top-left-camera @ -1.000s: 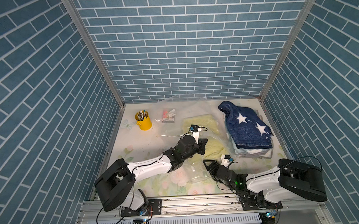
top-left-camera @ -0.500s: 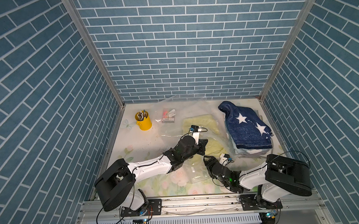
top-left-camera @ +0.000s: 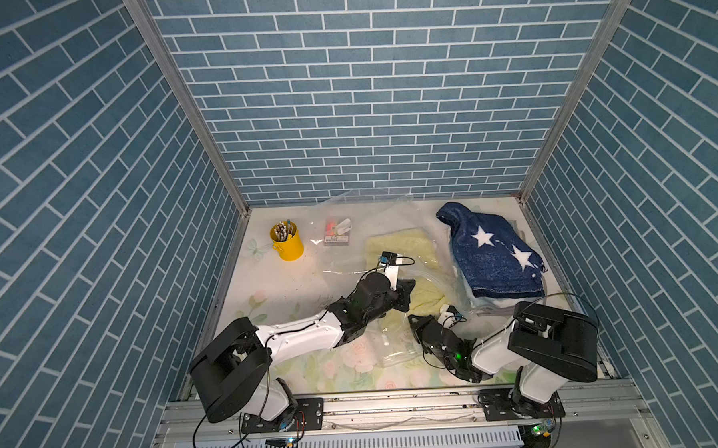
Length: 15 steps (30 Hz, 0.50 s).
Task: Take the blanket out of the vacuum bag
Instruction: Take out the blanket from the vacuum bag.
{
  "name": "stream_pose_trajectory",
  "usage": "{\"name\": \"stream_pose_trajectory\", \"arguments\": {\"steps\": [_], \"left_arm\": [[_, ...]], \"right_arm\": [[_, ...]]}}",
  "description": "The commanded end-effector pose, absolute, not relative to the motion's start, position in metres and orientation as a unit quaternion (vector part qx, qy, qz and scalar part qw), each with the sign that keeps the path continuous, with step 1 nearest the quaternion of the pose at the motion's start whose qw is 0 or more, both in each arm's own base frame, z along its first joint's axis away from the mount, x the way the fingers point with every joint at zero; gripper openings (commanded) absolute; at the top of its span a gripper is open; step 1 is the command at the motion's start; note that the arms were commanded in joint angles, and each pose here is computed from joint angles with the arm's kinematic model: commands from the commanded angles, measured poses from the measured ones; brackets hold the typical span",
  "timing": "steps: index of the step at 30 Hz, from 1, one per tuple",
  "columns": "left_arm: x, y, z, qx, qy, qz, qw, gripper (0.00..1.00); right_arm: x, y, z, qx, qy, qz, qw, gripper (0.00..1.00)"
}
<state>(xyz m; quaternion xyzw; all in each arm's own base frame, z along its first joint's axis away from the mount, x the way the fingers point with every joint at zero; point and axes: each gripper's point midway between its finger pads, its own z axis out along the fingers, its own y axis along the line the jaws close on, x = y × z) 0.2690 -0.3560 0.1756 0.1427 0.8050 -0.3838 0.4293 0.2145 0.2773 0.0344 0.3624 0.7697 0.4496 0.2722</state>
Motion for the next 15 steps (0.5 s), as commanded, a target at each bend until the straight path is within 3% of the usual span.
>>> {"name": "stream_pose_trajectory", "arguments": {"steps": [1,7,15], "left_arm": [[0.269,-0.359,0.185,0.158,0.797,-0.379,0.442,0.02],[0.277,-0.360,0.194,0.162,0.793,-0.364,0.461,0.02],[0.284,-0.365,0.191,0.160,0.794,-0.359,0.463,0.02]], "right_arm": [[0.219,0.279,0.059,0.314,0.770,0.460,0.310,0.00],[0.206,0.273,0.088,0.279,0.777,0.458,0.330,0.00],[0.174,0.261,0.069,0.270,0.805,0.446,0.283,0.00]]}}
